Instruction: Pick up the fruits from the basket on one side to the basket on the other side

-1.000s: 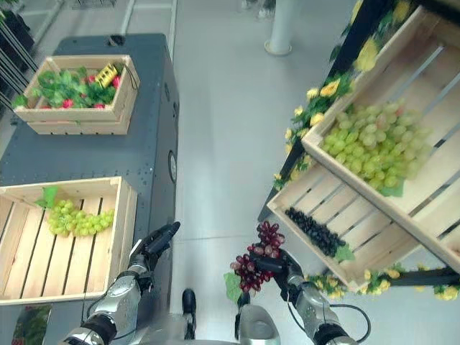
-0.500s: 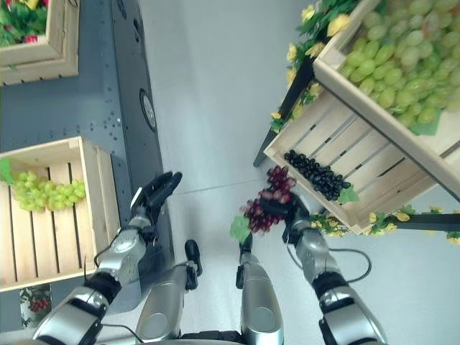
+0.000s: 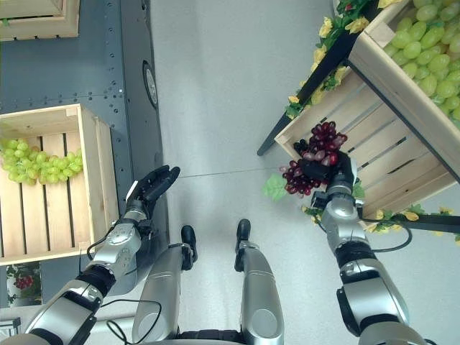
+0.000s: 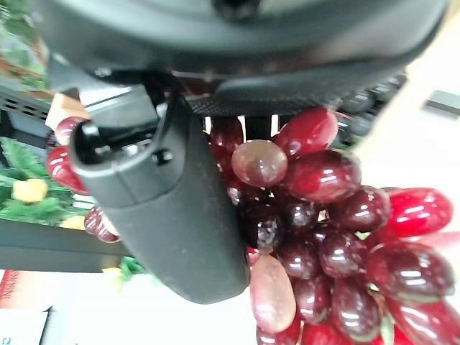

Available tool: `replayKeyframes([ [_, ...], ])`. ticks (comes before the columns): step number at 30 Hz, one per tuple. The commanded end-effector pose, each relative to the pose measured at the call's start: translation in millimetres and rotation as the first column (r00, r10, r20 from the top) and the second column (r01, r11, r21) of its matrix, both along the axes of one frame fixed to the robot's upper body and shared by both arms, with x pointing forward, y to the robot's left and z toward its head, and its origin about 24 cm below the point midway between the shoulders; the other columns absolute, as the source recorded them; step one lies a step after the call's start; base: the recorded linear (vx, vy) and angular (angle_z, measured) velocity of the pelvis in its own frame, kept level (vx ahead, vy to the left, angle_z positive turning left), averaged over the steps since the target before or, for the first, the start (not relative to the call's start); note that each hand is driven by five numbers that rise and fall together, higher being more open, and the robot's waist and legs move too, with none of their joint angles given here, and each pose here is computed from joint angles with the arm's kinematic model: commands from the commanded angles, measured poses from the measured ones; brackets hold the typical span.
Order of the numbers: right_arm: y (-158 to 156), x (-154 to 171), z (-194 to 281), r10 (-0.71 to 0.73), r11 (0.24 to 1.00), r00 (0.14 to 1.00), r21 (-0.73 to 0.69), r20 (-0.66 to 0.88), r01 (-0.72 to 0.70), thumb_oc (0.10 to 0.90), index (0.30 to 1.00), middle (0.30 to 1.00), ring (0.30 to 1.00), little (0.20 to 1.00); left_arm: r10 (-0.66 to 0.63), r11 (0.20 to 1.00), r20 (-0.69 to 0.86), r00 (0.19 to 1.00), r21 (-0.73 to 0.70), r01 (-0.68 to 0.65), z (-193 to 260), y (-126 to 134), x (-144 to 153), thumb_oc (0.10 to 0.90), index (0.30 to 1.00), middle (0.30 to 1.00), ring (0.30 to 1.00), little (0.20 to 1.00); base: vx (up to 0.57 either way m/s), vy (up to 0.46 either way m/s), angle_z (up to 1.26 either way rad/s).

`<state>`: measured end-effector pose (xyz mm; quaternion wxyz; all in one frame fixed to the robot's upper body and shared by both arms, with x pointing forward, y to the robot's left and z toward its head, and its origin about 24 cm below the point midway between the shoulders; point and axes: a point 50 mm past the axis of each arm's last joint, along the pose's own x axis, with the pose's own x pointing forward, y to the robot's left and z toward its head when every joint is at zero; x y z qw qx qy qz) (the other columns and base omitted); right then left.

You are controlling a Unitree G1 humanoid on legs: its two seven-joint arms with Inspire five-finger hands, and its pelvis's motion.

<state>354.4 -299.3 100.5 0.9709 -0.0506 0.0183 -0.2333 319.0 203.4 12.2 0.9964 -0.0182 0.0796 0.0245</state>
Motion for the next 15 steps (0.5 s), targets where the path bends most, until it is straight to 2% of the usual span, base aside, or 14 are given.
replayKeyframes([
  [1, -58.4, -6.2, 89.2, -0.215, 0.954, 0.956, -0.165, 0.201, 0.25, 0.4, 0.3, 0.3, 0.3, 0.3, -0.093, 0.993, 0.19, 0.977, -0.05, 0.104, 33.9, -17.7, 8.7, 0.8, 0.9, 0.9, 0.9, 0.9, -0.03, 0.016, 0.04],
  [5, -73.2, -8.7, 107.3, -0.314, 0.895, 0.938, -0.282, 0.147, 0.345, 0.4, 0.3, 0.3, 0.3, 0.3, -0.111, 0.99, 0.207, 0.972, -0.059, 0.125, 37.3, -21.8, 9.2, 0.8, 0.9, 0.9, 0.9, 0.9, -0.01, 0.018, 0.1],
  [11, -90.5, -18.1, 116.0, -0.46, 0.828, 0.882, -0.307, 0.104, 0.469, 0.4, 0.3, 0.3, 0.3, 0.3, -0.123, 0.988, 0.204, 0.971, -0.066, 0.139, 35.7, -24.8, 7.0, 0.8, 0.9, 0.9, 0.9, 0.9, 0.01, 0.004, 0.05],
  [15, -100.4, -25.2, 120.5, -0.574, 0.743, 0.816, -0.378, 0.065, 0.553, 0.4, 0.3, 0.3, 0.3, 0.3, -0.136, 0.985, 0.203, 0.97, -0.074, 0.154, 35.1, -26.7, 6.3, 0.8, 0.9, 0.9, 0.9, 0.9, 0.03, 0.007, 0.08],
])
